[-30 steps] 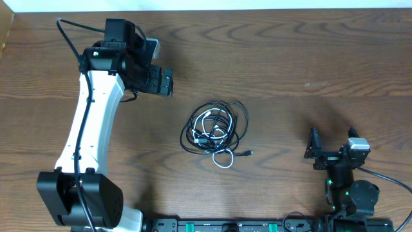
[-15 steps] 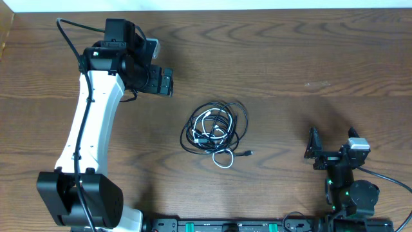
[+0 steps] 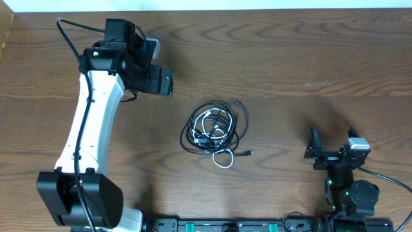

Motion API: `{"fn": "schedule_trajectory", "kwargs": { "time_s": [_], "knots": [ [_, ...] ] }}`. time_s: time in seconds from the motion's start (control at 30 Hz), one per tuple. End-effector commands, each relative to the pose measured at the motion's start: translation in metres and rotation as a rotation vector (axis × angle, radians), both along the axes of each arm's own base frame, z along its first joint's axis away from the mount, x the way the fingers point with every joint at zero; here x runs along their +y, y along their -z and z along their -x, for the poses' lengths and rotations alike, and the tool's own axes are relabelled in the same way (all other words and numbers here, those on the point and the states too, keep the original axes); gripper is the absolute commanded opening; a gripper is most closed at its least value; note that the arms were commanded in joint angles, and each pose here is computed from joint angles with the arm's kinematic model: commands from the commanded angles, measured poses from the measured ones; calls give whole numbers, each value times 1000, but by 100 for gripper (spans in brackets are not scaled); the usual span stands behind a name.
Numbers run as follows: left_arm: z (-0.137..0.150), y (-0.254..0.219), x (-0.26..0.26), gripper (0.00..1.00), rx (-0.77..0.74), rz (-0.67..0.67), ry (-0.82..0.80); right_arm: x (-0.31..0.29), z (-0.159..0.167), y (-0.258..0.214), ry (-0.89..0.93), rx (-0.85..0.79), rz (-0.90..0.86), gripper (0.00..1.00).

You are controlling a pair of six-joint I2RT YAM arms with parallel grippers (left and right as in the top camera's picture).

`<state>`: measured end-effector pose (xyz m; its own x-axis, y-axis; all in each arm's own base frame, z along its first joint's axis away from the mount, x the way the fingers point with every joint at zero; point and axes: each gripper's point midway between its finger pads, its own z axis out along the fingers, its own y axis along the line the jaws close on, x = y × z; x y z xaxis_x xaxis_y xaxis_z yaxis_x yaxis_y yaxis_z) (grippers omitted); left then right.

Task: Untangle cables

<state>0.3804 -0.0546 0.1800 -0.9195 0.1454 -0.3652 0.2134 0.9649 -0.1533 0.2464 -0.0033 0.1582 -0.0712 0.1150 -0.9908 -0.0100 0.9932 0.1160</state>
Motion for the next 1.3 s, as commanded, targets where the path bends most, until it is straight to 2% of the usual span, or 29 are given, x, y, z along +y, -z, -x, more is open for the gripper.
{"fn": "schedule_trajectory", "kwargs": {
  "time_s": [0.0, 0.77, 1.27],
  "knots": [
    [-2, -16, -1, 100, -46, 6, 20, -2, 0, 0, 9, -1, 14, 99],
    [-3, -15, -1, 100, -45, 5, 20, -2, 0, 0, 9, -1, 14, 99],
    [-15, -7, -2, 100, -57, 6, 24, -2, 0, 0, 9, -1, 14, 99]
  ]
}}
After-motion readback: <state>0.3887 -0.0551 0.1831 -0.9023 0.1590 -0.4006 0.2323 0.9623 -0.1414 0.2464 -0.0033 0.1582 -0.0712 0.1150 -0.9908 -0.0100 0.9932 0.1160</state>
